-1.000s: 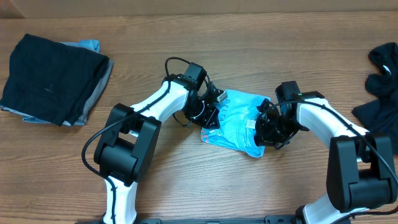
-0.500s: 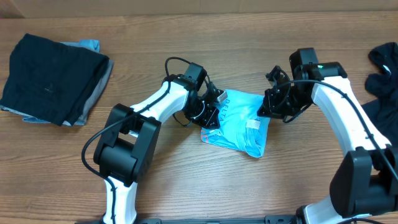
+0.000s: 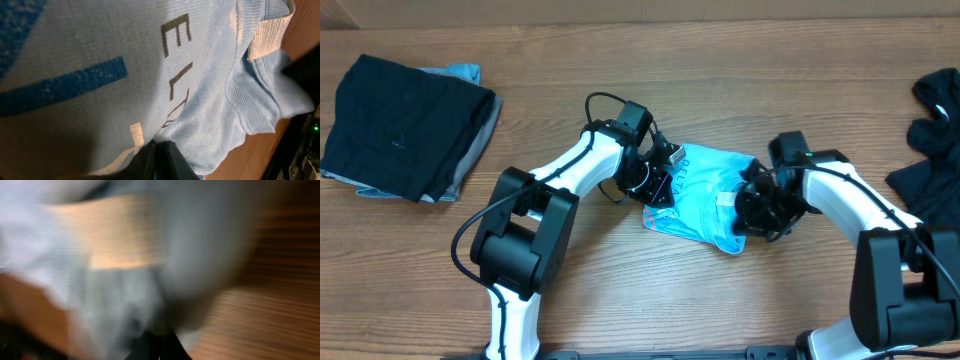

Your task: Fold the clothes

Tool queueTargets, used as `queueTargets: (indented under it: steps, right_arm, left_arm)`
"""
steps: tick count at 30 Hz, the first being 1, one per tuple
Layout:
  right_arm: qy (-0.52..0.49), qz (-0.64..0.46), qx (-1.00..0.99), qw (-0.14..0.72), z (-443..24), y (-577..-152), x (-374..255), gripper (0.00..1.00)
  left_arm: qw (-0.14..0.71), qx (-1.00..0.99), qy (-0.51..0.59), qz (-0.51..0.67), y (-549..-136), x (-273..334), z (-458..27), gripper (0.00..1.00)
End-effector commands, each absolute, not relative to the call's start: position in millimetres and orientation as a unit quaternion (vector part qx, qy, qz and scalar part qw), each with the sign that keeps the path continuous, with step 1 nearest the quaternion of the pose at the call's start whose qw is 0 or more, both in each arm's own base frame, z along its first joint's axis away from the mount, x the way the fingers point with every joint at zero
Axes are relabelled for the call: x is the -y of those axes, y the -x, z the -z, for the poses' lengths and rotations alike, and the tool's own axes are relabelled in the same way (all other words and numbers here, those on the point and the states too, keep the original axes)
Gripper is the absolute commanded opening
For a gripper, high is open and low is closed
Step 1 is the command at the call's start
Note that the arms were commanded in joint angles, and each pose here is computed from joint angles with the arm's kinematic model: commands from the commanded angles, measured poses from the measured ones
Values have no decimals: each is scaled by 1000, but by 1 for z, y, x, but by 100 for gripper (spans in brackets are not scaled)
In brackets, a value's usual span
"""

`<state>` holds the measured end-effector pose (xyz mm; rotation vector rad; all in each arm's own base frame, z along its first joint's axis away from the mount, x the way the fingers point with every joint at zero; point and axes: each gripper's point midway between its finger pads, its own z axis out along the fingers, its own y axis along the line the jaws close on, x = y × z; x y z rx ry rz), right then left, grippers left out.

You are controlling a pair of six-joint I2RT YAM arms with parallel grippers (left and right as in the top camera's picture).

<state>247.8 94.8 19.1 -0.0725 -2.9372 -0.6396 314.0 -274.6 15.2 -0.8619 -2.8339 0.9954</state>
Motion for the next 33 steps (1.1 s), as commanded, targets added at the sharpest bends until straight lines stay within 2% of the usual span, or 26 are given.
queueTargets:
  steps: [1,5,7,9,12,14,20,24,26,28,30,33]
  right_arm:
    - [82,152,983,58,0,-246,-66,4]
    - [77,151,985,32,5,-255,-64,4]
    - [79,153,985,22,-8,-266,-62,4]
    - [65,183,981,4,-45,-284,-68,4]
    - [-12,289,957,-32,-109,-298,-102,4]
    - [-48,320,945,-38,-127,-296,-119,4]
    - [-105,317,943,-17,-93,-274,-142,4]
    - [-106,317,942,-12,-48,-254,-143,4]
    - [-78,286,955,-11,-20,-245,-131,4]
    - [-9,228,974,-6,2,-243,-111,4]
    - [60,201,978,0,7,-246,-97,4]
    - [79,204,976,-4,6,-250,-94,4]
  left_arm:
    - [19,924,272,-269,-311,258,6,11]
    - [18,923,272,-270,-312,259,5,4]
    - [17,923,273,-270,-314,260,2,4]
    - [15,923,273,-270,-317,261,-2,4]
    - [13,923,274,-270,-318,262,-4,5]
    - [13,923,273,-270,-318,262,-4,5]
    - [14,923,273,-270,-318,262,-4,7]
    - [16,924,272,-266,-317,260,-3,8]
    - [15,926,273,-262,-318,259,-2,8]
    - [15,926,273,-259,-318,258,-2,8]
    - [15,926,273,-259,-318,258,-2,7]
    - [11,926,273,-261,-320,259,-4,4]
